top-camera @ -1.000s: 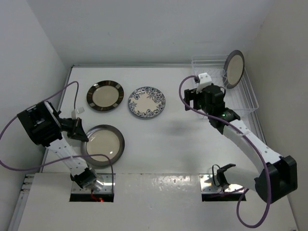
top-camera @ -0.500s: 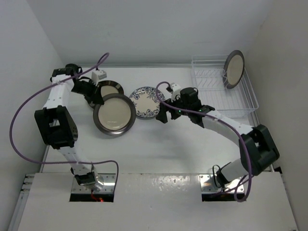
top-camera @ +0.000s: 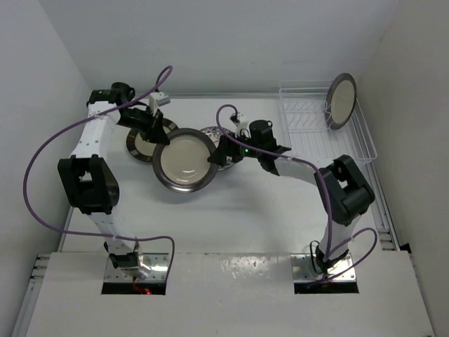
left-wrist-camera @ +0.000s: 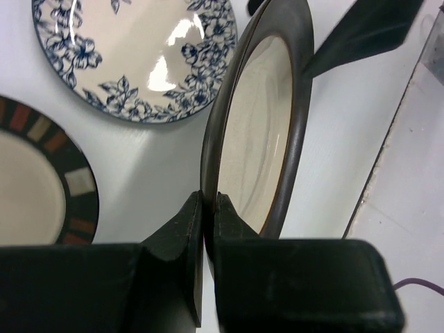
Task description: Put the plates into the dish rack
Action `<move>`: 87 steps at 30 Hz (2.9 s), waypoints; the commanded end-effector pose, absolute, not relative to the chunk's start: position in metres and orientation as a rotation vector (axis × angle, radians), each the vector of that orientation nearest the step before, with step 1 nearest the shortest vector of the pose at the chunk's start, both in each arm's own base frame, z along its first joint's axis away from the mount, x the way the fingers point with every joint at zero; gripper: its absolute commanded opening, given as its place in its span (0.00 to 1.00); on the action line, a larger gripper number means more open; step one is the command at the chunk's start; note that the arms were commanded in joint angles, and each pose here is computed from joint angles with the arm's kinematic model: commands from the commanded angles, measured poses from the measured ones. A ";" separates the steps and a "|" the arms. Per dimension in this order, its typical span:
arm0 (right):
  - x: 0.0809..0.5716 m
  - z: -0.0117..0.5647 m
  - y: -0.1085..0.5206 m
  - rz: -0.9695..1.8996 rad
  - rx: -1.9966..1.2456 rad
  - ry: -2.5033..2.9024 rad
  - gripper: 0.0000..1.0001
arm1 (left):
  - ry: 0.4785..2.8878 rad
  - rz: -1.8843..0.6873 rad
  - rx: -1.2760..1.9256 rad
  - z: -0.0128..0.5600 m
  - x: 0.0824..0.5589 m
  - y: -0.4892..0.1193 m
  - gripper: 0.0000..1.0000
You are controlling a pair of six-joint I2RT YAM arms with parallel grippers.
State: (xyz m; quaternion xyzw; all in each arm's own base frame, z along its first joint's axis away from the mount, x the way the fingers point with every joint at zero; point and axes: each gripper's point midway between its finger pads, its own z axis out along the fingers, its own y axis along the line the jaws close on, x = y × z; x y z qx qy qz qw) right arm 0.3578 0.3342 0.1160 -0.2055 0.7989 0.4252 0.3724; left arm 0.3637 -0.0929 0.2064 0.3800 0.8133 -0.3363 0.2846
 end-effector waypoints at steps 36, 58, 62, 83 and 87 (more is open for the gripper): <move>0.533 0.400 -0.036 -0.116 0.099 1.552 0.00 | 2.398 -0.007 0.287 0.224 0.471 0.028 1.00; 0.574 0.326 -0.152 -0.669 0.083 1.669 0.00 | 2.507 0.020 0.227 0.182 0.464 0.066 1.00; 0.575 0.317 -0.152 -0.660 0.105 1.693 0.00 | 2.525 0.015 0.227 0.175 0.462 0.065 1.00; 0.560 0.229 -0.137 -0.521 0.345 1.819 0.00 | 2.569 0.008 0.250 0.159 0.451 0.065 1.00; 0.556 0.214 -0.130 -0.510 0.336 1.843 0.00 | 2.578 0.005 0.250 0.156 0.449 0.064 1.00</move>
